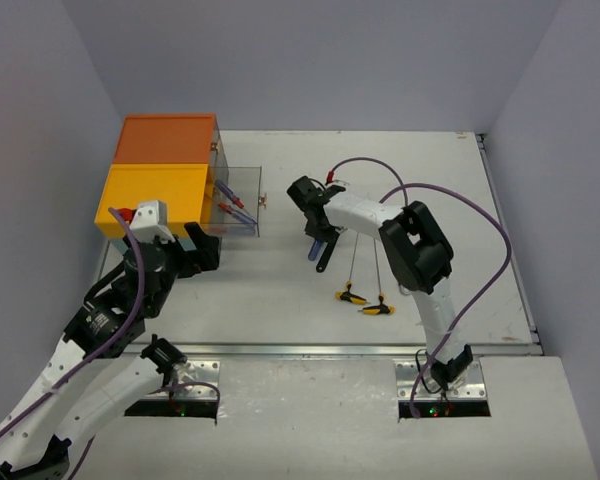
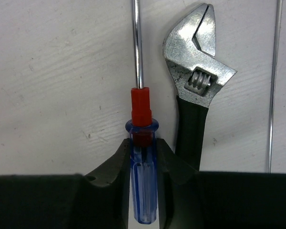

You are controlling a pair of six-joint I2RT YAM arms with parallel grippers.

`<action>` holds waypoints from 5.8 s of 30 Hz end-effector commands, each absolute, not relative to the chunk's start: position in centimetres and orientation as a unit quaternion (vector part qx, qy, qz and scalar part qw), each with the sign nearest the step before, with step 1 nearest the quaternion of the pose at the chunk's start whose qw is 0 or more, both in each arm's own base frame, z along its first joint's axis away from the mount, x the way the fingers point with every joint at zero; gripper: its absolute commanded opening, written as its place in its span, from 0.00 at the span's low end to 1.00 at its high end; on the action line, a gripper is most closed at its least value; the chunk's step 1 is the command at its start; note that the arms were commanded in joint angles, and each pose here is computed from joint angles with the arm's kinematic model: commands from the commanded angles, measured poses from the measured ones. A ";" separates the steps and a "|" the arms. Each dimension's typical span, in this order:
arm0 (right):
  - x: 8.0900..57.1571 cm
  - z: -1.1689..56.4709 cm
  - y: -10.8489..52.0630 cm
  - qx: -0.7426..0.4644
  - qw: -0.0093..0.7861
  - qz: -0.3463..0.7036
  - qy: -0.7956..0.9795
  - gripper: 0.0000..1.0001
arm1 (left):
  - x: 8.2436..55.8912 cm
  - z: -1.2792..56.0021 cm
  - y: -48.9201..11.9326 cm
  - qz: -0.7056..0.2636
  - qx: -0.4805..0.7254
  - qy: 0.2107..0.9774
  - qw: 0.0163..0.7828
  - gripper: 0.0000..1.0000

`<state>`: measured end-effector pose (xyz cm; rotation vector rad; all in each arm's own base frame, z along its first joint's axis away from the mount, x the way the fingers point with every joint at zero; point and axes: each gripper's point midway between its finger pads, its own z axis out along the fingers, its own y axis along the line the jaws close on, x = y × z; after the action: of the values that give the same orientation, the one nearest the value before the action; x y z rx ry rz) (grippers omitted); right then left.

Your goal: Sort the tools into containers

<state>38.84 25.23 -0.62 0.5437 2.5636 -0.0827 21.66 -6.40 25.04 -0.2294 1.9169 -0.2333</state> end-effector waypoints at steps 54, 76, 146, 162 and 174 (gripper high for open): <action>35.8 27.2 43.3 -0.313 0.457 0.242 0.796 0.65 | 20.5 27.6 -3.7 -0.123 -0.174 0.751 0.625 1.00; 37.7 19.8 41.2 -0.235 0.435 0.220 0.841 0.00 | 20.6 27.4 -3.6 -0.118 -0.180 0.753 0.621 1.00; 45.6 13.8 50.6 -0.105 0.230 0.679 0.689 0.68 | 20.6 27.5 -4.5 -0.134 -0.155 0.755 0.623 1.00; 46.5 13.4 52.3 -0.072 0.214 0.698 0.680 0.51 | 20.3 27.8 -4.4 -0.141 -0.156 0.749 0.628 1.00; 45.1 13.1 50.2 -0.077 0.228 0.690 0.683 0.21 | 20.1 28.0 -4.3 -0.145 -0.157 0.746 0.631 1.00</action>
<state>46.48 51.34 10.70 -0.1183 1.9370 1.9155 19.97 -4.25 27.02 -0.3551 1.7532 -0.3066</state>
